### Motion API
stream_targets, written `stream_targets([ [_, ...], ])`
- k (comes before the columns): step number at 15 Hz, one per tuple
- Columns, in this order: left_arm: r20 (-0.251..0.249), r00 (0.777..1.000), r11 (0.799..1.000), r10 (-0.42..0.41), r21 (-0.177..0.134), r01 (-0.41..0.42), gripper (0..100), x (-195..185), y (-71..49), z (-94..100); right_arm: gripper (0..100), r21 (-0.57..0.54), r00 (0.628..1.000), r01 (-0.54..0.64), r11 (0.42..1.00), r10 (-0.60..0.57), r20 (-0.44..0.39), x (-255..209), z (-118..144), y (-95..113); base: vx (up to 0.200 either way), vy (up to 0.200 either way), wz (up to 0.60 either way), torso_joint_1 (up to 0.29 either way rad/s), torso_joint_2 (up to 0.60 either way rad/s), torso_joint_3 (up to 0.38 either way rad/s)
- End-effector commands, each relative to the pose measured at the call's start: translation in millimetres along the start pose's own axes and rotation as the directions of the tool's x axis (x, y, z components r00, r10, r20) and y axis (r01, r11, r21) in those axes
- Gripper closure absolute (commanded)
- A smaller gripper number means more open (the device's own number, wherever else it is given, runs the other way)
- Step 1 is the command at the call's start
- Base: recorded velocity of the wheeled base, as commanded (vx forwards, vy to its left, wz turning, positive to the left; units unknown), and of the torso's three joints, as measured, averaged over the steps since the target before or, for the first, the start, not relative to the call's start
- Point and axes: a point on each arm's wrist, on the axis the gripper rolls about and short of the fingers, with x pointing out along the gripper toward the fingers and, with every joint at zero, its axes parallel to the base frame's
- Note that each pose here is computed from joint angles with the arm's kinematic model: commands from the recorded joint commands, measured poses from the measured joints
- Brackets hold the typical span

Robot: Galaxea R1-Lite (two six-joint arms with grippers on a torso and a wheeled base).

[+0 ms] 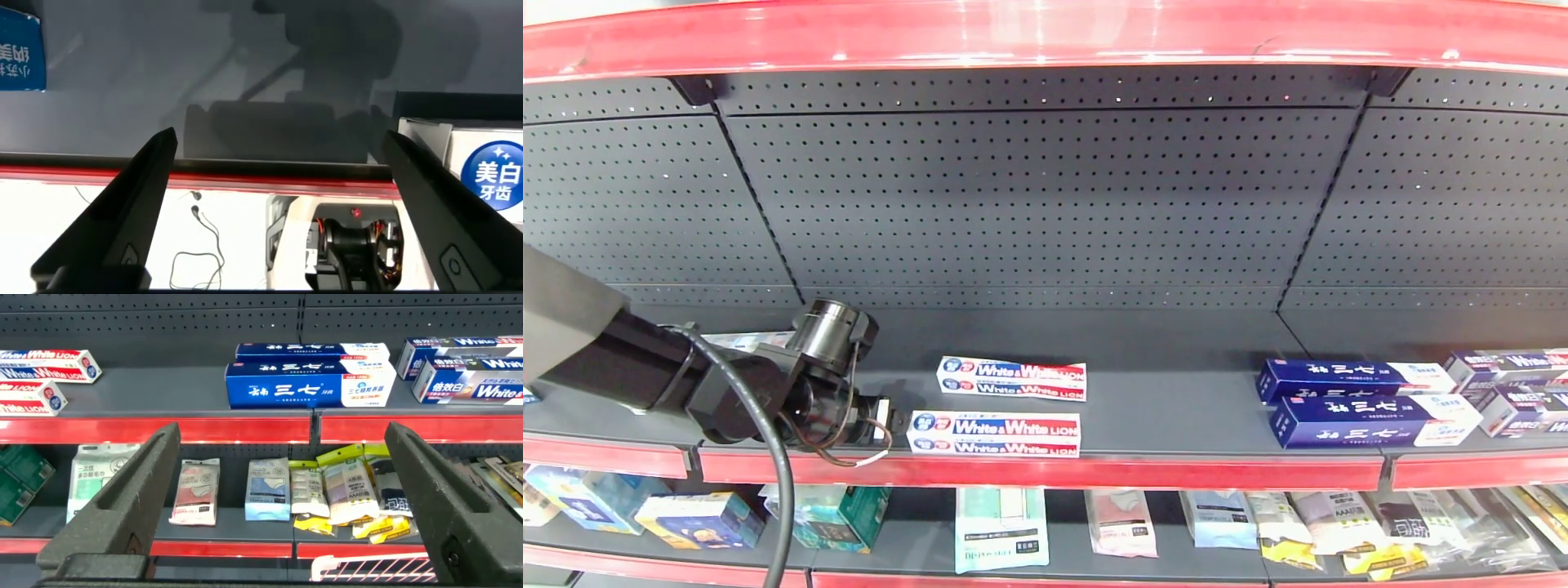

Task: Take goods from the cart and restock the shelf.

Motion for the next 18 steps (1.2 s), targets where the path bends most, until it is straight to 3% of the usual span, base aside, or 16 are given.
stream_targets([
  [1, 0.006, 1.000, 1.000, -0.004, -0.003, 0.004, 0, 0.5, -2.1, 2.0, 0, -0.001, 1.000, 0.000, 1.000, 0.000, -0.001, 0.1, 0.0, 0.0, 0.000, 0.000, 0.00, 0.000, 0.00, 0.000],
  [15, 0.014, 1.000, 1.000, -0.008, -0.003, 0.008, 0, -2.8, -4.0, 2.4, 0, -0.001, 1.000, 0.000, 1.000, 0.000, -0.001, 0.1, 0.0, 0.0, 0.000, 0.000, 0.00, 0.000, 0.00, 0.000],
  [16, 0.013, 1.000, 1.000, -0.007, -0.020, 0.007, 0, -2.8, -3.9, 2.3, 0, -0.001, 1.000, -0.001, 1.000, 0.001, -0.001, 0.1, 0.0, 0.0, 0.000, 0.000, 0.00, 0.000, 0.00, 0.000],
  [18, 0.013, 1.000, 1.000, -0.007, -0.023, 0.007, 0, -2.8, -3.9, 2.3, 0, -0.001, 1.000, 0.000, 1.000, 0.000, -0.001, 0.1, 0.0, 0.0, 0.000, 0.000, 0.00, 0.000, 0.00, 0.000],
])
